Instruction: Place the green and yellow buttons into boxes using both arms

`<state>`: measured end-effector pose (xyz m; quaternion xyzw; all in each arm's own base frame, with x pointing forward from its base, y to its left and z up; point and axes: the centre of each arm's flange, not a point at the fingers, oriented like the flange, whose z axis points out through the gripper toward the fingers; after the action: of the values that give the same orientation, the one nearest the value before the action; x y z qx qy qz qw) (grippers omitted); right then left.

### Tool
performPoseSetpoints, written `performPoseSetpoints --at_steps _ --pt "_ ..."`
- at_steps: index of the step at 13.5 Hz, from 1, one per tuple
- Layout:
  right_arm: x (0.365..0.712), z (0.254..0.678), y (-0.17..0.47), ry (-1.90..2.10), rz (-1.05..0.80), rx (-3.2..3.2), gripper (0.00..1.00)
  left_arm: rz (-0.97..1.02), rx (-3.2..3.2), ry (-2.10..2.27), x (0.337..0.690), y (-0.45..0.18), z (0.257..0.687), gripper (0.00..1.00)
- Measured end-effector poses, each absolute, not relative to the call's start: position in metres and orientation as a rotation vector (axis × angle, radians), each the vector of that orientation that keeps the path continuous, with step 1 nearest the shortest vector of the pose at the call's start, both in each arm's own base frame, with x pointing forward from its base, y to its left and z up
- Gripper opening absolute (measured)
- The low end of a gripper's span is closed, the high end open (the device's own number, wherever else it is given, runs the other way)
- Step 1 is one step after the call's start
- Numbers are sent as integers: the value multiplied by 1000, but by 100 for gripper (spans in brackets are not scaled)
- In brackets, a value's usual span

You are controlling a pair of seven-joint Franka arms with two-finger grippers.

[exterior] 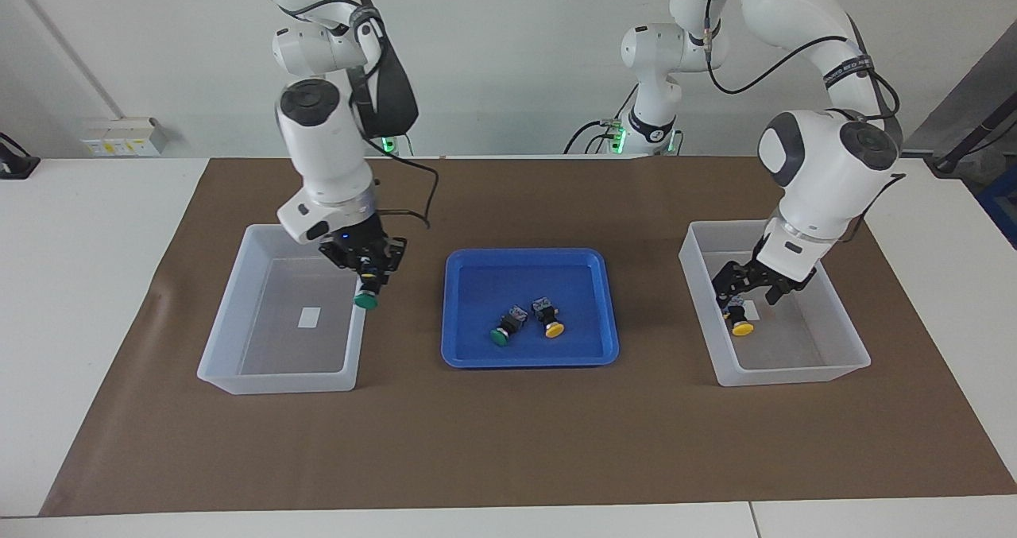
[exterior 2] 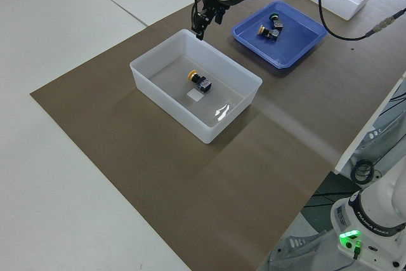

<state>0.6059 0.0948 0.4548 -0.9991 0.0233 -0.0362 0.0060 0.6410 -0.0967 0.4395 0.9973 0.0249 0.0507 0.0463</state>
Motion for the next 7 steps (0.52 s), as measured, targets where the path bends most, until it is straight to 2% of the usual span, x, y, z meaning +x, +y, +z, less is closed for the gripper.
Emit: performPoseSetpoints --at_steps 2,5,7 --pt "608 436 39 -26 -87 -3138 33 200 3010 181 634 -163 429 96" --pt "598 394 -8 -60 -68 -3143 33 247 2970 196 610 -243 404 91" --pt "590 370 -16 -44 -63 -3144 33 250 2955 188 590 -285 383 77"
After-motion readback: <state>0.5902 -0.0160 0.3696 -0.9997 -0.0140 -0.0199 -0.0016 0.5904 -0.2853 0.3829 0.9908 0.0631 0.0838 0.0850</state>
